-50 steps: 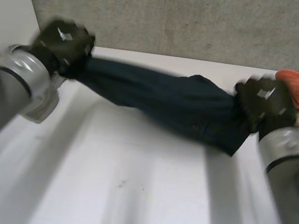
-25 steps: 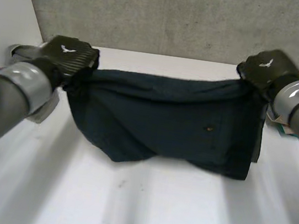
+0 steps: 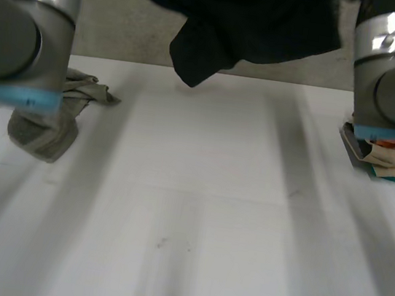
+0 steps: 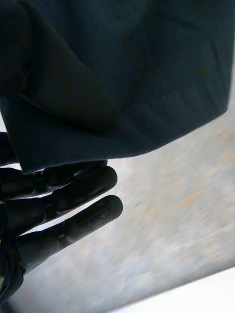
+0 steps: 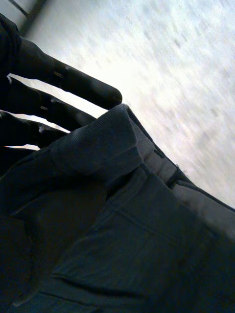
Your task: Fold the laundry.
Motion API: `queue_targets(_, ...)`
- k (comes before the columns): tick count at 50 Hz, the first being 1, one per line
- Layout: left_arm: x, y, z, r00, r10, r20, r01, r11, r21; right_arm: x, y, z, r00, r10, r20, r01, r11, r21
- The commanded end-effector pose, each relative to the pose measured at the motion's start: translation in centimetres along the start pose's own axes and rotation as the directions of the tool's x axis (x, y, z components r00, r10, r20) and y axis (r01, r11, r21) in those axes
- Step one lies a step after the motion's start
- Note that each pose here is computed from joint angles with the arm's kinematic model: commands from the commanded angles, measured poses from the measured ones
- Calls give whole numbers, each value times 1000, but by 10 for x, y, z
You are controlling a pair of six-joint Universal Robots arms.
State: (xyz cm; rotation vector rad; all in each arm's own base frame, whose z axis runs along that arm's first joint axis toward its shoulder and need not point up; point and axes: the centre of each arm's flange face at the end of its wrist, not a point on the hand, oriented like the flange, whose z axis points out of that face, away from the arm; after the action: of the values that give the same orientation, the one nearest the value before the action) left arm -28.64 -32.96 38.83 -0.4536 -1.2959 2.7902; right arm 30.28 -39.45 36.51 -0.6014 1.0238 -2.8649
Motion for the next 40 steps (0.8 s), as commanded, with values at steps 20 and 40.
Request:
queue_targets(20,34,57,-247,910,-62,-410,-311,552,-774,-51,43,-226,781,167,601,433,548,-716)
queue_targets(40,27,17,-236,870,-36,-492,-364,627,-689,-32,-11,-290,750,280,599,505,343,-792)
